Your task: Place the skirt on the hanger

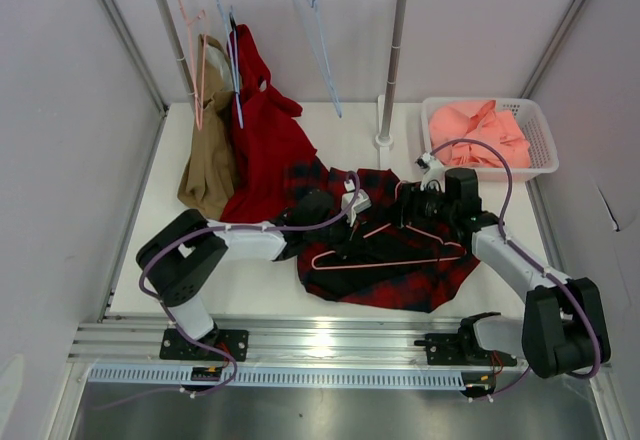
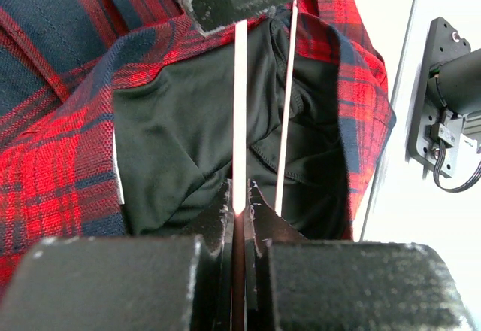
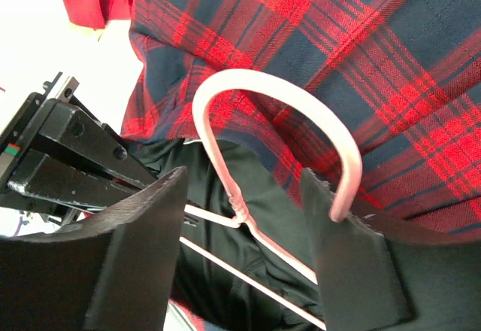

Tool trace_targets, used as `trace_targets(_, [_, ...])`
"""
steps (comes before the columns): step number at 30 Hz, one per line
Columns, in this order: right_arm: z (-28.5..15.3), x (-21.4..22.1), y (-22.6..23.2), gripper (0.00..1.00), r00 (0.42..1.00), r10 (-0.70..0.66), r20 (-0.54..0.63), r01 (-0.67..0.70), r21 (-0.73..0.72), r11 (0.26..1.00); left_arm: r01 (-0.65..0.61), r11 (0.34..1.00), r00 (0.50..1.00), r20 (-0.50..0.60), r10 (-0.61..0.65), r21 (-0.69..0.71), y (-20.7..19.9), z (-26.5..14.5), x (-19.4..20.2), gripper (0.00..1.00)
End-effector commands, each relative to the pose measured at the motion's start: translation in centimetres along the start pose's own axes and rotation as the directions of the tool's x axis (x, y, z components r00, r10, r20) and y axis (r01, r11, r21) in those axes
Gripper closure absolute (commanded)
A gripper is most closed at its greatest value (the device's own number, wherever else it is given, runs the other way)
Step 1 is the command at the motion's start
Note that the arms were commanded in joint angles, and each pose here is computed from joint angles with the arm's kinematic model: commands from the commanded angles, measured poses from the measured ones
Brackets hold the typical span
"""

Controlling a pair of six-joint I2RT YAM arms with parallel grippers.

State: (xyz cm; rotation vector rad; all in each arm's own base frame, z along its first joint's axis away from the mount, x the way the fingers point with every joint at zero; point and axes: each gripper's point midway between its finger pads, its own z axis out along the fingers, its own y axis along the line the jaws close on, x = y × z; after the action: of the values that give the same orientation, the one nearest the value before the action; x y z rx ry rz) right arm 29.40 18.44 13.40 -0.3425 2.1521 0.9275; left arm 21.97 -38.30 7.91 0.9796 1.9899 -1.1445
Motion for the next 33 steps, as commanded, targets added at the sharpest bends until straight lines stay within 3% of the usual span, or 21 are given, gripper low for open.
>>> trace_targets(1, [0.1,-0.4,1.1,0.37,0.998,-0.048,0.035,0.051,-0.073,0.996,-0.059,0.998,0.996,0.063,0.058,0.017,0.0,0.2,-2.8,1.00])
trace_targets(7, [-0.2,0.2,1.9,0.46,0.998,-0.043,0.037,0.047,-0.115,0.992,-0.046,0.999,0.997,0.069,0.047,-0.019,1.1,-0.1,-3.5,1.00])
trace_targets(11, [-0.4,0.4,2.1,0.63,0.998,-0.035,0.046,0.041,-0.123,0.992,-0.038,0.998,0.998,0.047,0.041,-0.046,1.8,0.1,-3.2,1.00])
trace_targets(16, [-0.6,0.5,2.5,0.69,0.998,-0.024,0.057,0.032,-0.150,0.988,-0.025,0.997,0.998,0.047,0.029,-0.069,2.3,0.2,-3.0,1.00])
trace_targets(23, [-0.5,0.8,2.2,0.97,0.998,-0.020,0.058,0.027,-0.134,0.991,0.007,0.992,0.999,0.042,-0.001,-0.122,3.1,0.1,-3.1,1.00])
trace_targets(26, [-0.6,0.5,2.1,1.00,0.998,-0.019,0.068,0.027,-0.119,0.993,0.022,0.988,0.999,0.044,-0.015,-0.154,3.5,-0.2,-3.5,0.98])
trace_targets(33, [-1.1,-0.3,1.6,1.00,0.994,-0.032,0.102,0.039,-0.065,0.997,0.041,0.964,0.994,0.105,-0.013,-0.263,4.1,-2.4,-5.8,0.47])
